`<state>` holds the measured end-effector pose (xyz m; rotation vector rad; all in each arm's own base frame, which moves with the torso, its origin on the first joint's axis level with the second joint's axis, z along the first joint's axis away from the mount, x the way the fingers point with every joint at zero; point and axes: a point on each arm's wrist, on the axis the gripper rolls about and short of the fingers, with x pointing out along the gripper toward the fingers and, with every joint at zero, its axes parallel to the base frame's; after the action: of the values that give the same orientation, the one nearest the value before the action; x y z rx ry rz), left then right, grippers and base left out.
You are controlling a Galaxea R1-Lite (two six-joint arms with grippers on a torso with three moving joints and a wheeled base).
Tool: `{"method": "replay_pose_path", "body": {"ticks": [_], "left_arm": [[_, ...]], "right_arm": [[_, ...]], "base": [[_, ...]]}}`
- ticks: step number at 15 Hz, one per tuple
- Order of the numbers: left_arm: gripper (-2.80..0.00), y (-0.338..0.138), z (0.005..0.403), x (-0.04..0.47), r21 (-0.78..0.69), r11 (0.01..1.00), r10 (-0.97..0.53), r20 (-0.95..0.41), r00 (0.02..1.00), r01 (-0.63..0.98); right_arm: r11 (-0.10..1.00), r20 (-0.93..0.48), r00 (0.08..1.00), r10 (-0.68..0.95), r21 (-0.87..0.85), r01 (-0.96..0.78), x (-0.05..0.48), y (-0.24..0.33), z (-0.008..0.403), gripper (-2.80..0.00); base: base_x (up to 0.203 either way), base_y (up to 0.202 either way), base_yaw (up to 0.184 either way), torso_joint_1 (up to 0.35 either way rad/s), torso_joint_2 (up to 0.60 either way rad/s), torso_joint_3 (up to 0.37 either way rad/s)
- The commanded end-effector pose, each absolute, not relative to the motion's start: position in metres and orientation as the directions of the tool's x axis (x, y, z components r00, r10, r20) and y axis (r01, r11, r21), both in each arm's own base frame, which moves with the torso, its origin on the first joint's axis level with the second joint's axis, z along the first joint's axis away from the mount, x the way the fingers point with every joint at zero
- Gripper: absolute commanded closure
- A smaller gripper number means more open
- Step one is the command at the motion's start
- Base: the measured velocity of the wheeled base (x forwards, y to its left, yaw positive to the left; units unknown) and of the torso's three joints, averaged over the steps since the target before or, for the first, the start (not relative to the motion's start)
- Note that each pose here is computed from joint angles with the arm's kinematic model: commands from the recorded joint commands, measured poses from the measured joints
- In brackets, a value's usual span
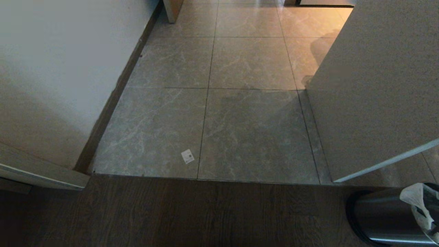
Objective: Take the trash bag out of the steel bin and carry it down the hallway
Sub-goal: Pick up the trash bag
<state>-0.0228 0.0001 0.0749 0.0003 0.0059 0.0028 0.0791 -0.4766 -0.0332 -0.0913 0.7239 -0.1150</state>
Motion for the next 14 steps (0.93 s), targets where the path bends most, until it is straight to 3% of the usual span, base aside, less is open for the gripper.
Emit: {"method": "replay_pose_path", "body": {"ticks": [1,6,7,14], "left_arm": [[0.00,0.0001,0.0749,-0.0228,0.000,1.000,0.003,-0.006,1.000,-0.003],[0.00,0.0001,0.0749,-0.0228,0.000,1.000,0.003,-0.006,1.000,-0.003],[0.00,0.0001,0.0749,-0.0228,0.000,1.000,0.003,-0.006,1.000,-0.003],[0.00,0.0001,0.0749,-0.0228,0.000,1.000,0.003,-0.006,1.000,-0.003]], "right_arm": [[0.990,-0.652,0.746,-0.134,-0.126,0.068,0.0796,-0.4765,-0.0320,0.00],[0.990,-0.674,0.726,-0.136,-0.126,0.069,0.0805,-0.4756,-0.0323,0.00],[0.990,-0.675,0.725,-0.136,-0.127,0.067,0.0805,-0.4755,-0.0324,-2.80],[0.990,-0.675,0.725,-0.137,-0.125,0.071,0.0804,-0.4751,-0.0295,-2.80]], "base": [[0.000,0.000,0.000,0.000,0.00,0.000],[0.000,0.000,0.000,0.000,0.00,0.000],[0.000,0.000,0.000,0.000,0.00,0.000],[0.000,0.000,0.000,0.000,0.00,0.000]]}}
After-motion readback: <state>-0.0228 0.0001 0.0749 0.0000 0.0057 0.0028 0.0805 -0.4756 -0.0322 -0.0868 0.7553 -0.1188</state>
